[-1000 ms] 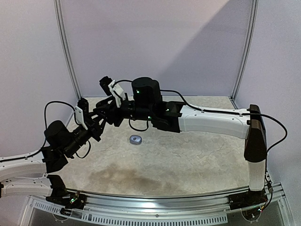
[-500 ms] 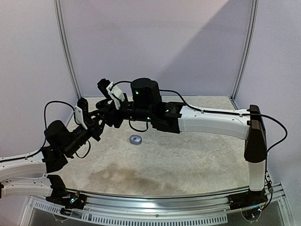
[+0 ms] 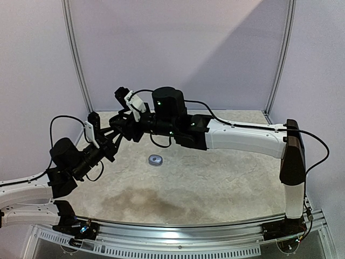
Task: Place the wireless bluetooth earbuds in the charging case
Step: Insert the left earbud into the left side groove of the charging case.
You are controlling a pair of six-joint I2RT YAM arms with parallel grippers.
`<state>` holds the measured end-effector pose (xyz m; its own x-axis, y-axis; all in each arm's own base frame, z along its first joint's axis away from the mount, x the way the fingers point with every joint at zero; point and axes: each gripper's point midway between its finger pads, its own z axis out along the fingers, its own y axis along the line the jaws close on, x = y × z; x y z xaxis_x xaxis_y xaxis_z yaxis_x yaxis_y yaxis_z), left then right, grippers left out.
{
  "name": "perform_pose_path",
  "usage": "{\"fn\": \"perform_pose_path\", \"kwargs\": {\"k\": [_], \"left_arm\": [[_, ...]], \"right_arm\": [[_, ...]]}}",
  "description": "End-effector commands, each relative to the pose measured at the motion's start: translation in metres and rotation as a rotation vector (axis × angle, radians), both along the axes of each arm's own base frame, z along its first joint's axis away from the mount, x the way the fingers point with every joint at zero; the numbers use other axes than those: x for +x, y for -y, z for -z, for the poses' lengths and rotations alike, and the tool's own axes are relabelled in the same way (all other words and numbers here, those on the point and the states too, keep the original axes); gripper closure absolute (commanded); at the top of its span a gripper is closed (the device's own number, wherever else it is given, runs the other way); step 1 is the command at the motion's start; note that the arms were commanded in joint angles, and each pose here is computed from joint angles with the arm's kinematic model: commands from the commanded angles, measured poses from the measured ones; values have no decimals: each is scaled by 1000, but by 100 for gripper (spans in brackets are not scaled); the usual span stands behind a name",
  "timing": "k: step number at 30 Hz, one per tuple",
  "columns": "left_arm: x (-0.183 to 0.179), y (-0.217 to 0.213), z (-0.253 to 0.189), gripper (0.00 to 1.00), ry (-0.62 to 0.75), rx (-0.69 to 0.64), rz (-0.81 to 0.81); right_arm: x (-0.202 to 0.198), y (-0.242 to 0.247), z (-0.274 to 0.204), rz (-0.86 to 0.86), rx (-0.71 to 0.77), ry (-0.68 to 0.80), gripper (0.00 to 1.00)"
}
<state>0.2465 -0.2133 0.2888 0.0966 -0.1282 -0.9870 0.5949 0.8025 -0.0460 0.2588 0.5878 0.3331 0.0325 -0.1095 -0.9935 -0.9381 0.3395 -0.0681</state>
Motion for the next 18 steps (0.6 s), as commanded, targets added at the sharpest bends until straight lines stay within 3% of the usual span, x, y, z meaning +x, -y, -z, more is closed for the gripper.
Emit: {"fn": "perform_pose_path", "kwargs": {"k": [1,18], "left_arm": [[-12,5,-36,100,88,-69,67],[-9,7,-22,100,46,-43,67]], "right_arm": [[10,7,6,15,-45,3,44],[-13,7,-22,-114,-48,107,35]]}}
